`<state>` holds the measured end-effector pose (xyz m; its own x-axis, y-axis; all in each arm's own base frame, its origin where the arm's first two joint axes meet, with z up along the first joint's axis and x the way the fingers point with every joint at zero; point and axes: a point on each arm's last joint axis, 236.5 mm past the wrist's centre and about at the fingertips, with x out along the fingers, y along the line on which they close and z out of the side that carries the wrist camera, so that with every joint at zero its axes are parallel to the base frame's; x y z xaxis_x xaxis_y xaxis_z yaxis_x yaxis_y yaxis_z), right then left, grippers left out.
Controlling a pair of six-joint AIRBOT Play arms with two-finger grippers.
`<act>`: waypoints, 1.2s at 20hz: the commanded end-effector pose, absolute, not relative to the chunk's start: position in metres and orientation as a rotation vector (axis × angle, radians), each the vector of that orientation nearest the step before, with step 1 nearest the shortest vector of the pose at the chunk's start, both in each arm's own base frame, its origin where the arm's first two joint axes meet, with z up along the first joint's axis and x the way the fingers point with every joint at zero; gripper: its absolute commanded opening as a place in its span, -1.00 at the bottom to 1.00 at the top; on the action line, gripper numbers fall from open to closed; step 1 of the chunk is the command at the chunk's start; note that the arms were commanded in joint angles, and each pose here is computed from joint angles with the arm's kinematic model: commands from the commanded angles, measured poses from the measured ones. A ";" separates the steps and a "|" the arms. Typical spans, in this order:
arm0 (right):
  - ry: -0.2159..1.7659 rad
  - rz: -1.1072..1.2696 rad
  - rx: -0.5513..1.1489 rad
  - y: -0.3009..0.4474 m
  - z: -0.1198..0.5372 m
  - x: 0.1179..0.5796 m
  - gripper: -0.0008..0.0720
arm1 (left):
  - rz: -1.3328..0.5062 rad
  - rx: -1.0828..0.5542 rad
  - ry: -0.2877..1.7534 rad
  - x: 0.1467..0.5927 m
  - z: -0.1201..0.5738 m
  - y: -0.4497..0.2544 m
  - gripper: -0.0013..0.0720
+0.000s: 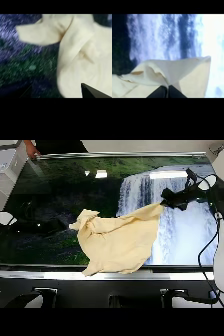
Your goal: Fold the clothes and pants, and hang the long-sleeved shirts on hangers.
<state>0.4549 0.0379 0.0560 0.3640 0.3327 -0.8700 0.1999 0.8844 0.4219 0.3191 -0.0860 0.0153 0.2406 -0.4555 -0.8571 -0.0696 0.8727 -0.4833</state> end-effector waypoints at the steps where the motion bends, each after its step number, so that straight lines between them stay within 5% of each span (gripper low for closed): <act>1: 1.385 0.025 0.361 0.014 0.035 0.411 -0.89 | -0.301 -0.446 1.588 0.225 0.002 -0.082 0.97; 7: 1.439 0.042 0.392 0.022 0.021 0.398 -0.89 | -0.490 -0.595 1.664 0.140 -0.069 -0.197 0.96; 15: 1.468 0.048 0.392 0.024 0.021 0.392 -0.89 | -0.474 -0.646 1.585 0.153 -0.095 -0.244 0.59; 16: 1.473 0.049 0.391 0.024 0.020 0.390 -0.89 | -0.490 -0.634 1.603 0.146 -0.096 -0.248 0.24; 17: 1.474 0.048 0.391 0.024 0.020 0.390 -0.89 | -0.508 -0.619 1.614 0.141 -0.095 -0.251 -0.43; 18: 1.473 0.048 0.391 0.024 0.021 0.390 -0.89 | -0.561 -0.584 1.609 0.139 -0.090 -0.254 -0.88; 21: 1.368 0.045 0.371 0.019 0.046 0.406 -0.89 | -0.802 -0.430 1.364 0.188 -0.026 -0.262 -0.88; 24: 0.978 0.015 0.295 -0.001 0.157 0.452 -0.89 | -0.706 -0.283 0.874 0.299 0.129 -0.211 -0.88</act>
